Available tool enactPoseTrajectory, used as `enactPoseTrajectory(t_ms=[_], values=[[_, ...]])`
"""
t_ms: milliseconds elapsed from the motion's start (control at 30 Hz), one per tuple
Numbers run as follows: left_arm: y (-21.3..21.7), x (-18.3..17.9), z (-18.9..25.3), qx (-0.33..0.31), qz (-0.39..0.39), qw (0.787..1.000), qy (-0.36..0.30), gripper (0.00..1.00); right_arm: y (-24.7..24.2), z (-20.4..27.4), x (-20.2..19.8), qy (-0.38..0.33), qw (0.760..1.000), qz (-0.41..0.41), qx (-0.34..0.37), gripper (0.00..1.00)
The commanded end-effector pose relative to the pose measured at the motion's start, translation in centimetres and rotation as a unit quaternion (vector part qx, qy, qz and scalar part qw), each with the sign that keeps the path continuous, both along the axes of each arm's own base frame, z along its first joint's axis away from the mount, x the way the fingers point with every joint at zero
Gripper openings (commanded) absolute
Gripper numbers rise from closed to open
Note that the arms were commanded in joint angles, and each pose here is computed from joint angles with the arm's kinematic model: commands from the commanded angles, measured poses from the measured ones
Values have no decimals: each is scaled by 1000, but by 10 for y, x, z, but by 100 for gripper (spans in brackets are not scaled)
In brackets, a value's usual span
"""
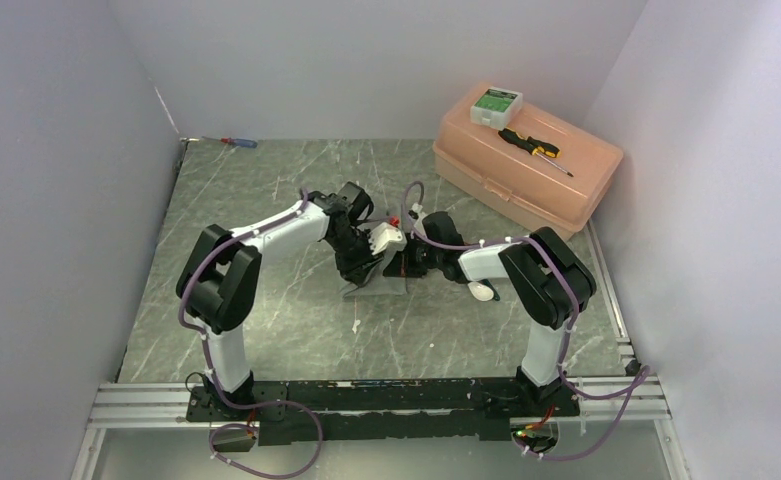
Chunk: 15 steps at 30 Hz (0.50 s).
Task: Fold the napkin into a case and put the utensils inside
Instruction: Smooth out the 2/3-rectangle-folded napkin at the center of the board.
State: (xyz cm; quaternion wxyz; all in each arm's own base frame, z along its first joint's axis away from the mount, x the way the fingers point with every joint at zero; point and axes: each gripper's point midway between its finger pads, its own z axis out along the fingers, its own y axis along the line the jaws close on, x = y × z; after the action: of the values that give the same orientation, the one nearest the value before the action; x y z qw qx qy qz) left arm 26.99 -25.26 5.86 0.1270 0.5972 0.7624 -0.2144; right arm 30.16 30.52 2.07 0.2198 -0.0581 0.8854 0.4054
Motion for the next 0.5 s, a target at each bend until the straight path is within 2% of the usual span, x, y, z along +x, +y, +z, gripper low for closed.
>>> enactPoseTrajectory(t_ms=[0, 233, 467], values=[[-6, -22, 16, -42, 1, 999, 31, 37, 0, 1, 9, -10, 1000, -24, 6, 0], [1, -34, -11, -28, -12, 998, 53, 43, 0, 6, 13, -16, 999, -29, 6, 0], [13, -16, -30, 10, 7, 1000, 11, 52, -8, 34, 22, -41, 999, -18, 3, 0]])
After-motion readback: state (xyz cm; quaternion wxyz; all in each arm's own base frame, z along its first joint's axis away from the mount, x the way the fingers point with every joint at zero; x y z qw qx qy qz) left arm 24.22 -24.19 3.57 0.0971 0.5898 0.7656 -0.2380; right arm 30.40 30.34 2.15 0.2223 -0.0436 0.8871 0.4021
